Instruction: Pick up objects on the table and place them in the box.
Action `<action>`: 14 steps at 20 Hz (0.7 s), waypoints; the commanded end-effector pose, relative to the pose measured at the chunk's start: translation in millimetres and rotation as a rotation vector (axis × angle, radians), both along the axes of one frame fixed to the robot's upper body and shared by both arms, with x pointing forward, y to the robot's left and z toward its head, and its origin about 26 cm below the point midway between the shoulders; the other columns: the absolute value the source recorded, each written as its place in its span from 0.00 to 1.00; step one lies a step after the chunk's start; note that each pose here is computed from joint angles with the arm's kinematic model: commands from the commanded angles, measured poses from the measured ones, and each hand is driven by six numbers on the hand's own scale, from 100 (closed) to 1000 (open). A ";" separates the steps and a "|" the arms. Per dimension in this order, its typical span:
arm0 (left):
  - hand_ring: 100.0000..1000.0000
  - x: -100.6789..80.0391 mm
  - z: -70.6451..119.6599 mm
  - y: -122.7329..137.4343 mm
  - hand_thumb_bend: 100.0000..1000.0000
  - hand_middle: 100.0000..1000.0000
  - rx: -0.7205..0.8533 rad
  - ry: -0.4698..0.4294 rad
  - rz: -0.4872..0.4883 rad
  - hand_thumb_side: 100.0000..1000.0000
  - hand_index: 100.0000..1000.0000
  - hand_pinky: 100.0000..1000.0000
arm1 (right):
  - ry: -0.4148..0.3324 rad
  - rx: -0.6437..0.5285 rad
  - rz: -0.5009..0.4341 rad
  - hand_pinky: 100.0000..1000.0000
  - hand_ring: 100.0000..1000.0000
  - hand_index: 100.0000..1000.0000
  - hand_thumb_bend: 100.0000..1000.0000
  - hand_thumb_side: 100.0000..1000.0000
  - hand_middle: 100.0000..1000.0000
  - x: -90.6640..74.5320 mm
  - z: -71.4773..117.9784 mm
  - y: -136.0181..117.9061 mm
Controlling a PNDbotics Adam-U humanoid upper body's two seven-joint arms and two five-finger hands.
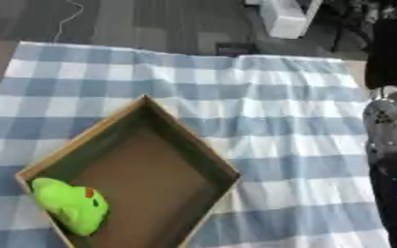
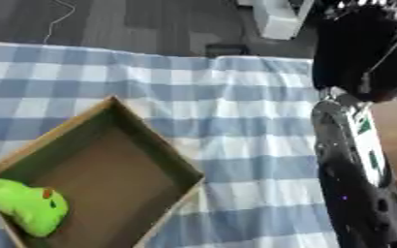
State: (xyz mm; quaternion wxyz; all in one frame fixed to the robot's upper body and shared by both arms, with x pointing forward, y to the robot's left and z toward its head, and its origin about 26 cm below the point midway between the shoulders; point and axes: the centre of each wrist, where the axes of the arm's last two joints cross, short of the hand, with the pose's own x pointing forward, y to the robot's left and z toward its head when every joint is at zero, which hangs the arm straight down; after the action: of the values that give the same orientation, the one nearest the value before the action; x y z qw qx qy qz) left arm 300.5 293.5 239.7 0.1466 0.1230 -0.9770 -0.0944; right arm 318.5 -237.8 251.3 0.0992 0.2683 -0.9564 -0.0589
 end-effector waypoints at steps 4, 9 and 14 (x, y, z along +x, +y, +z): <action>0.60 -2.9 2.2 -3.0 0.44 0.67 0.027 -0.007 -0.006 0.70 0.79 0.15 | -0.060 0.136 -0.037 0.51 0.57 0.71 0.00 0.85 0.65 -5.7 15.7 -2.1; 0.60 -2.8 -0.1 -4.9 0.45 0.67 0.028 0.002 -0.012 0.69 0.80 0.14 | -0.063 0.117 -0.036 0.50 0.57 0.70 0.00 0.85 0.65 -5.8 13.1 2.9; 0.60 -2.6 0.4 -5.5 0.44 0.67 0.027 0.003 -0.014 0.69 0.80 0.15 | -0.062 0.094 -0.032 0.51 0.57 0.70 0.00 0.85 0.66 -6.1 9.7 4.0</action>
State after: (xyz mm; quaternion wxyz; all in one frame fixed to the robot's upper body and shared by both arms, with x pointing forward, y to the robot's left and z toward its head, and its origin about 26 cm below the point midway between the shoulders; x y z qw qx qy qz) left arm 300.6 289.3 233.1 0.1602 0.1181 -0.9747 -0.1016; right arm 316.3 -232.5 255.3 0.0680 0.2605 -0.9567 -0.1103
